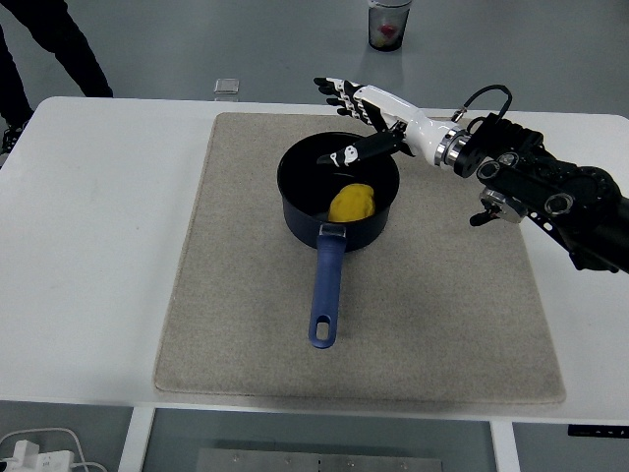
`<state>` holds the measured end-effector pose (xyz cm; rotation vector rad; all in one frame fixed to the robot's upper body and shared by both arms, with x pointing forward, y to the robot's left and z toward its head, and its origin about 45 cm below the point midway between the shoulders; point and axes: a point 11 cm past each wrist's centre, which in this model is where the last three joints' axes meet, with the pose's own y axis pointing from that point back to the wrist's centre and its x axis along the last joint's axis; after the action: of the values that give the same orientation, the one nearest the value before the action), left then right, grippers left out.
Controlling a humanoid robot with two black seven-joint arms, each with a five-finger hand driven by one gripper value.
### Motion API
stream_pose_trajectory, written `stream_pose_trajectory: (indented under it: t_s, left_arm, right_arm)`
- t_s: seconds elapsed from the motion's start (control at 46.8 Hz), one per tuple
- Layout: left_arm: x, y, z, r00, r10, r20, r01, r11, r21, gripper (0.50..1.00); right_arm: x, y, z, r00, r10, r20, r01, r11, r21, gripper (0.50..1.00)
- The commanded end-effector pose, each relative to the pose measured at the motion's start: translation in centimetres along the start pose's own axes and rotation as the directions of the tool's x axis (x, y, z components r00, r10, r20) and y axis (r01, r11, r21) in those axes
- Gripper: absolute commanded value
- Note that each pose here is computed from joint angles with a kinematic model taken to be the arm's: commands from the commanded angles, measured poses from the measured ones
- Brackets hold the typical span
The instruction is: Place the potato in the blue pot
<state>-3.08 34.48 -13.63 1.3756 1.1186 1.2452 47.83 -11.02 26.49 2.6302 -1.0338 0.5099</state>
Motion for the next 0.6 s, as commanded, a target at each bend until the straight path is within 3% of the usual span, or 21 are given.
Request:
stream_pose_trajectory:
  t_s: [0.0, 0.321, 0.385, 0.491, 0.577]
  left_arm:
    - [0.0, 0.0, 0.0, 1.000, -0.001, 0.000, 0.001, 1.000, 0.000, 0.996]
    - [0.0, 0.0, 0.0, 1.000, -0.001, -0.001, 0.001, 1.000, 0.000, 0.996]
    - [0.0, 0.0, 0.0, 1.000, -0.001, -0.001, 0.001, 1.000, 0.000, 0.996]
    - [0.0, 0.0, 0.0, 1.000, -0.001, -0.001, 0.001, 1.000, 0.000, 0.996]
    - [0.0, 0.0, 0.0, 1.000, -0.001, -0.001, 0.001, 1.000, 0.000, 0.996]
  right_arm:
    - [0.0, 0.0, 0.1, 1.000, 0.001, -0.001, -0.001, 1.000, -0.001, 0.983]
    - [0.4, 0.3, 0.4, 1.000, 0.016, 0.024, -0.016, 1.000, -0.006, 0.983]
    - [0.8, 0.5, 0.5, 0.997, 0.037, 0.064, -0.037, 0.999, -0.008, 0.983]
    - [1.9, 0.9, 1.2, 0.983, 0.096, 0.156, -0.087, 0.994, -0.063, 0.981]
    - [3.4, 1.4, 1.3, 0.951, 0.162, 0.265, -0.145, 0.986, -0.083, 0.981]
